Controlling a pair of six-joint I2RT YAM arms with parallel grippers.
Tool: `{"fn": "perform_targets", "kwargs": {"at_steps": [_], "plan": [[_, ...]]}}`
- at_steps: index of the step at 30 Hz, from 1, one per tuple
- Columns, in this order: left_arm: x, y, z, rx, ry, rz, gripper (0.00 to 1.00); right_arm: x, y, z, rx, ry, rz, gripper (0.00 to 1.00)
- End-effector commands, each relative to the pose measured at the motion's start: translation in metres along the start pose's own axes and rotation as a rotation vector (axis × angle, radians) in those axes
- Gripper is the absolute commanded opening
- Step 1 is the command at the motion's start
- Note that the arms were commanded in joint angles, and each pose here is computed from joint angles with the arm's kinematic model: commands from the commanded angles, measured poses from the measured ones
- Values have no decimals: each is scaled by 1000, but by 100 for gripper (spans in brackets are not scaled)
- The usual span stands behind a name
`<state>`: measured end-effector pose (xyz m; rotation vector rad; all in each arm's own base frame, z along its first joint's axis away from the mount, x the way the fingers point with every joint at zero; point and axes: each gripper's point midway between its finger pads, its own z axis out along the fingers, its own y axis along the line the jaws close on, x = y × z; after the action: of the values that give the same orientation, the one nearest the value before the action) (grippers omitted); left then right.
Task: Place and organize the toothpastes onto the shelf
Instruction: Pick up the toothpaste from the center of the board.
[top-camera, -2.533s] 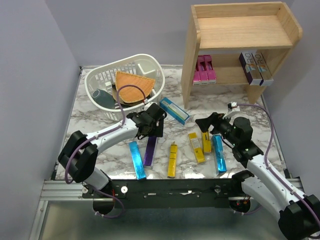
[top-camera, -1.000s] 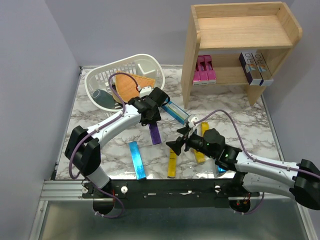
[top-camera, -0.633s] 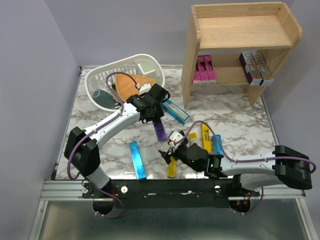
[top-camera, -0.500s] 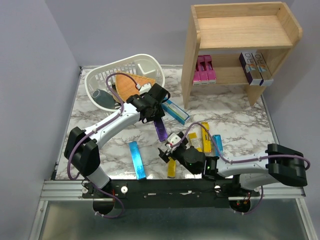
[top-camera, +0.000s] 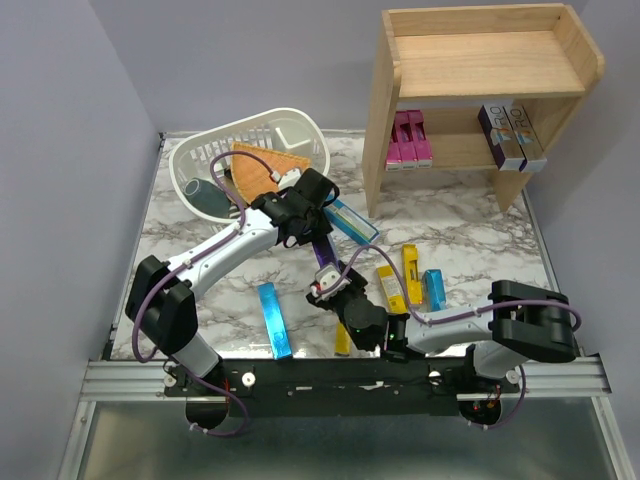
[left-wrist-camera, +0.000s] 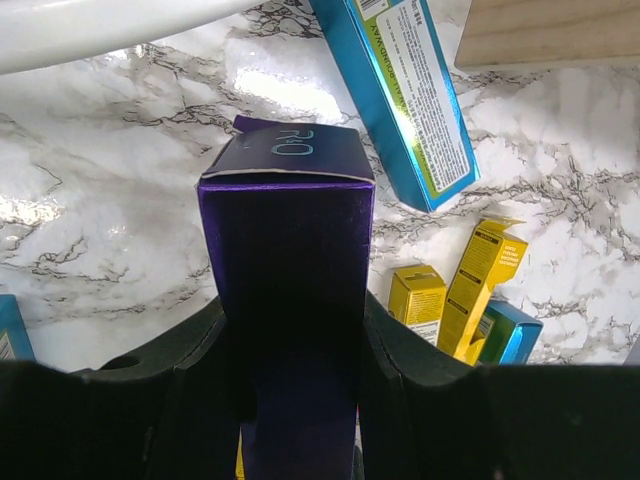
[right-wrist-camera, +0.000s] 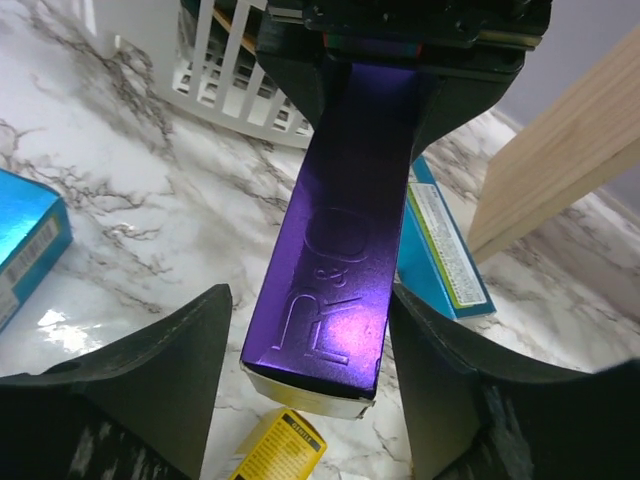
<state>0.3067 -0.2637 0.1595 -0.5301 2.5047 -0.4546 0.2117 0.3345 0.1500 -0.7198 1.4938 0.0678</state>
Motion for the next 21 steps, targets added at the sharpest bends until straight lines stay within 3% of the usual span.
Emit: {"fn": "perform_targets", "kwargs": {"at_steps": [1, 7, 10, 11, 14, 18, 21], "plan": [[-9, -17, -17, 86, -28, -47, 24, -9, -10, 3, 103, -5, 6, 62], [-12, -17, -19, 96, -42, -50, 32, -11, -11, 1, 99, -7, 32, 37], [-16, -20, -22, 113, -62, -53, 55, -13, -10, 0, 85, 2, 61, 29], [-18, -18, -23, 113, -78, -54, 67, -12, -7, -1, 63, 14, 73, 27], [-27, -20, -30, 139, -125, -45, 86, -12, -3, -4, 24, 32, 105, 23], [-59, -17, -52, 155, -264, -15, 98, -21, -8, -10, 11, 41, 161, 20], [-90, -9, -83, 174, -390, 14, 99, -21, -10, -15, -15, 73, 204, 18]]}}
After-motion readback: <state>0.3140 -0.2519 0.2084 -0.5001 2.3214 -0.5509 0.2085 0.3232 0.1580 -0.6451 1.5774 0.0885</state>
